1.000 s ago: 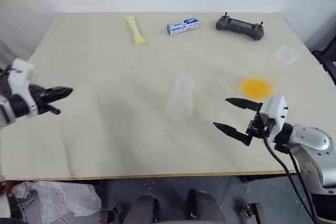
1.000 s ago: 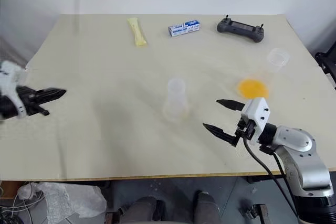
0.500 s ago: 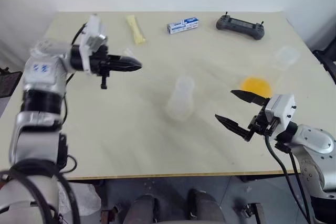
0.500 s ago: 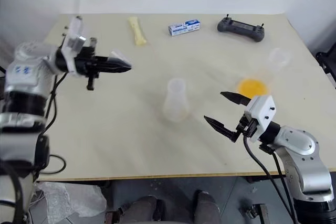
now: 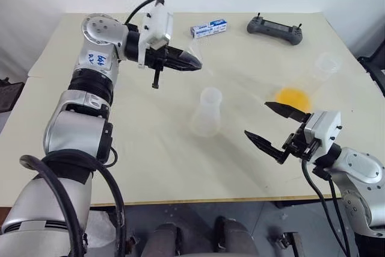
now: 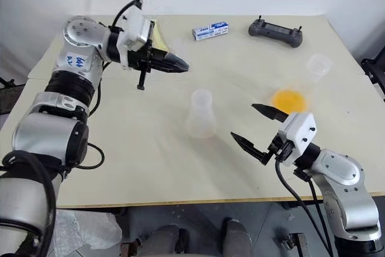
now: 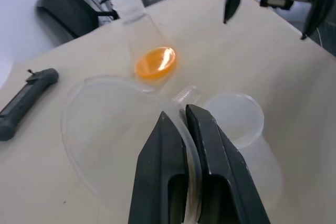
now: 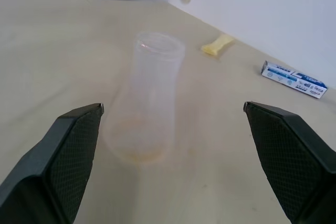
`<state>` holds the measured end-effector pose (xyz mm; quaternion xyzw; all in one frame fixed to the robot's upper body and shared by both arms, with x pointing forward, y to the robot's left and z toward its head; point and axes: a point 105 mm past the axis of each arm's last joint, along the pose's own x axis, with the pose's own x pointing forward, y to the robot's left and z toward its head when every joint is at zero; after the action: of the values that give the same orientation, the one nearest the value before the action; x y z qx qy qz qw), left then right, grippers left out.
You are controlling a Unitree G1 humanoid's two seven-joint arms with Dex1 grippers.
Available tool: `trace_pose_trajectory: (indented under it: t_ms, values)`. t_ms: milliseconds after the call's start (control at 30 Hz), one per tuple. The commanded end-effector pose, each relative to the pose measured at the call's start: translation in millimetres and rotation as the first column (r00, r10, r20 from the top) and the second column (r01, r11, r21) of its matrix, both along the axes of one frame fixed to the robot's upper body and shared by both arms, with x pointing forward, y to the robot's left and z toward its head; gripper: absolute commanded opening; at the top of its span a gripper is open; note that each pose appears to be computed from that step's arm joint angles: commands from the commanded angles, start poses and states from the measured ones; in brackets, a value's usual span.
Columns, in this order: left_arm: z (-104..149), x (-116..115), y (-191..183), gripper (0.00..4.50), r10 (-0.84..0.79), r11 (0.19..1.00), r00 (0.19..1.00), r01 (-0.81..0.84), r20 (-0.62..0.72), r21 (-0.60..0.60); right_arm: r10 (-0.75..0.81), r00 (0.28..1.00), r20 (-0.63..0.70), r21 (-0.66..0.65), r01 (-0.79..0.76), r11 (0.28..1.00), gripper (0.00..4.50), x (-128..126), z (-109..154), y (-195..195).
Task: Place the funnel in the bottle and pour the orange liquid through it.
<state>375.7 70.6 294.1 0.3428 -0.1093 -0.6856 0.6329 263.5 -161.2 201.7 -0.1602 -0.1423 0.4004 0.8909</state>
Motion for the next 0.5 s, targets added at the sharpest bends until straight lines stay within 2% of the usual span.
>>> trace_pose_trajectory:
  t_ms: [33, 267, 500]
  values:
    - [5, -12, -2, 0.03, -0.107, 0.987, 0.992, 0.099, 0.06, 0.125, -0.007, 0.997, 0.075, 0.003, 0.007, 1.0, 4.5, -6, 15, 0]
    - [0, -15, -14, 0.03, -0.159, 0.977, 0.983, 0.144, 0.087, 0.158, -0.014, 0.996, 0.083, 0.011, 0.013, 1.0, 4.5, -3, 16, 0]
    - [-7, -17, -23, 0.03, -0.202, 0.954, 0.972, 0.168, 0.119, 0.248, -0.02, 0.996, 0.088, 0.013, 0.019, 1.0, 4.5, -3, 15, 0]
